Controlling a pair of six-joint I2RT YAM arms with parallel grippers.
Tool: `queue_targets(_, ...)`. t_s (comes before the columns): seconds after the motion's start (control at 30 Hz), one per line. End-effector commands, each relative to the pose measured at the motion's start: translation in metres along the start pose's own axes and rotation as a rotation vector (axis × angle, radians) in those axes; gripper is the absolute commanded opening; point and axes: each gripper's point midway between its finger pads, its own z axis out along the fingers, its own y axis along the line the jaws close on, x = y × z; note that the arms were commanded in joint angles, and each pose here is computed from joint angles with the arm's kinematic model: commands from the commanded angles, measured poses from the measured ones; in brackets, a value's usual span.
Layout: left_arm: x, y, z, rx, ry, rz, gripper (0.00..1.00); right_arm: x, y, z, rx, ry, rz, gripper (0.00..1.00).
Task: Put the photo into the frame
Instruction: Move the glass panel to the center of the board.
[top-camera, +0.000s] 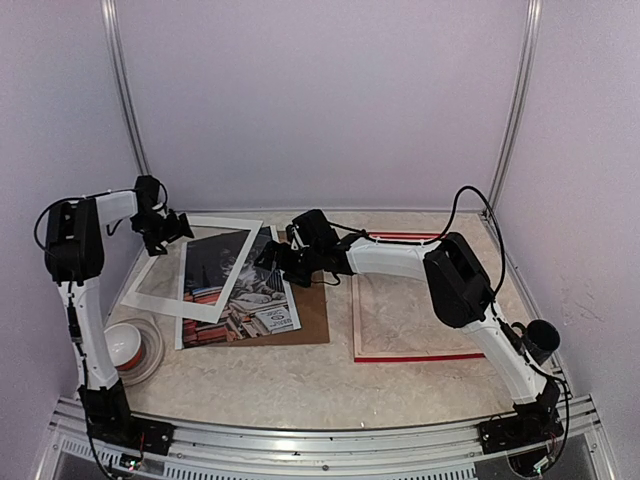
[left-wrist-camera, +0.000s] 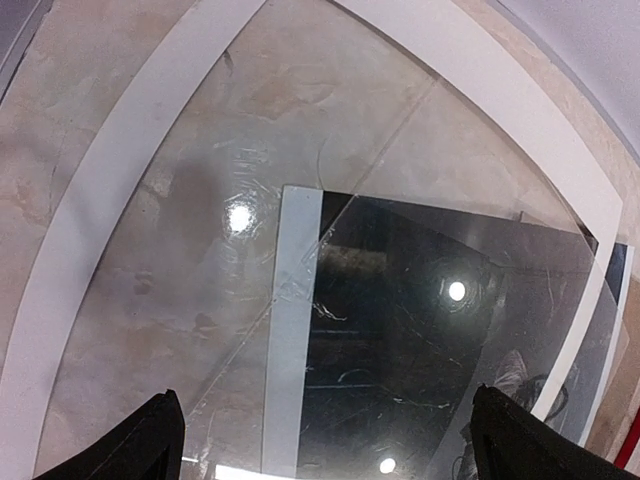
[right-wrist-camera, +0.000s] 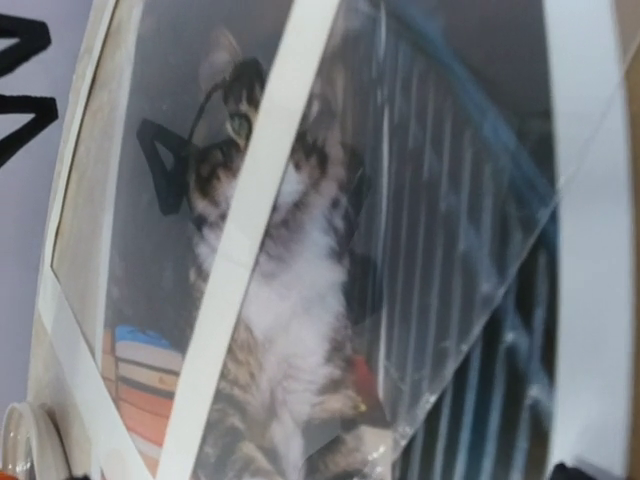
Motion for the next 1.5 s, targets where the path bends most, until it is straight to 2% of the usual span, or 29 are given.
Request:
queue_targets(0.0,-0.001,0.025,0.006,-0.096,-0.025,-0.028,0.99,0.010,0.025,0.008,-0.077,0.019,0.026,1.00)
queue_targets(0.17,-0.003,0.035,0.003,-0.147,-0.043,-0.032,0.99,0.014,0.022,0.010,-0.075,0.025,0.018,1.00)
queue_targets(0.43,0.020,0.031,0.029,-0.063,0.060,-0.062,0.99,0.021,0.025,0.005,-0.075,0.027,0.010,1.00)
queue_targets(0.8,0.047,0.033,0.048,-0.028,0.124,-0.081,0.99,0.028,0.027,0.004,-0.080,0.038,0.063,1.00)
queue_targets(1.03,0.063,0.014,0.045,0.019,0.144,-0.069,0.99,0.028,0.027,-0.002,-0.072,0.034,0.082,1.00)
queue_targets(1.47,0.084,-0.017,0.032,0.121,0.162,-0.067,0.99,0.040,0.021,-0.002,-0.095,0.086,0.243,1.00)
